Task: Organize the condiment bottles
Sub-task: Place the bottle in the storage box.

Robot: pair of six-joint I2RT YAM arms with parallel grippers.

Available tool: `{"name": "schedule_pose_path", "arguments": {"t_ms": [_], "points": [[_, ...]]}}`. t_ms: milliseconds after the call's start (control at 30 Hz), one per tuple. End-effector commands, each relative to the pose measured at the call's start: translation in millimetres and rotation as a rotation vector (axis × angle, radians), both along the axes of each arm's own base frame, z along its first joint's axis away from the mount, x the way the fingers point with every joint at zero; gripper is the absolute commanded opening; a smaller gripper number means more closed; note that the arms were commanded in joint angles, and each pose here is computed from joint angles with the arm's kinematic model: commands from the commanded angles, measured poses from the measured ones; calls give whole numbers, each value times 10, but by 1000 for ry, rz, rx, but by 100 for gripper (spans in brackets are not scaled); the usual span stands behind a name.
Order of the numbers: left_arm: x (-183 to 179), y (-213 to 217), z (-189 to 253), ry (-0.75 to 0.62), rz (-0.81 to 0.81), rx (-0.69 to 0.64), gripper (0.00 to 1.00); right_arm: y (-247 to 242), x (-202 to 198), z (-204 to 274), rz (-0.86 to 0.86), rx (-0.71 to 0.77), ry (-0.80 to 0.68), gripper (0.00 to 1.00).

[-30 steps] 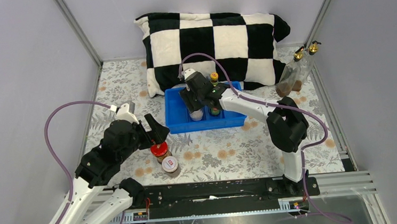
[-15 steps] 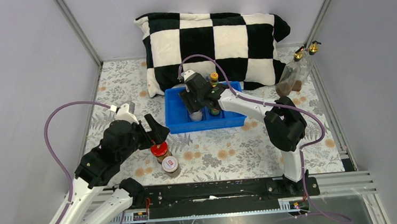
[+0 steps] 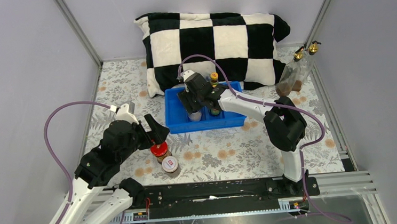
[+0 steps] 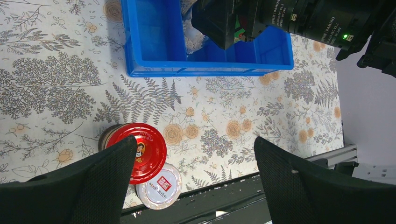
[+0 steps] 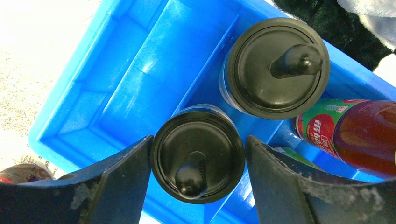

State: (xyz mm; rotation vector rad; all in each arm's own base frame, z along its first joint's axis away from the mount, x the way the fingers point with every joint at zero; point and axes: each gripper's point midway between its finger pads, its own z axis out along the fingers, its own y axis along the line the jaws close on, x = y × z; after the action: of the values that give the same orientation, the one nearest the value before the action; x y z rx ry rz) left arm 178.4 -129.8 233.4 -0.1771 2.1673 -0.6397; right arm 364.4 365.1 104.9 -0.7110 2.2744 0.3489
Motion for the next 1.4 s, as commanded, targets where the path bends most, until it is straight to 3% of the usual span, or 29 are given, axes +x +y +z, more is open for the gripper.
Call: {"name": "schedule_pose_path", "arguments": {"t_ms": [0, 133, 633, 1033, 1367], "points": [[5, -29, 124, -38, -23, -10, 99, 57, 53, 126, 22, 34, -17, 81], [9, -29, 127, -39, -24, -7, 99, 67, 41, 170, 31, 43, -19, 89], [8, -16, 124, -37, -19, -2, 99, 20, 17, 476, 32, 70, -61, 99], [6, -17, 122, -35, -19, -3, 99, -56, -3, 839, 19, 103, -116, 100], [44, -44, 112, -33, -20, 0, 99, -193, -171, 1451, 18, 176, -165, 100]]}}
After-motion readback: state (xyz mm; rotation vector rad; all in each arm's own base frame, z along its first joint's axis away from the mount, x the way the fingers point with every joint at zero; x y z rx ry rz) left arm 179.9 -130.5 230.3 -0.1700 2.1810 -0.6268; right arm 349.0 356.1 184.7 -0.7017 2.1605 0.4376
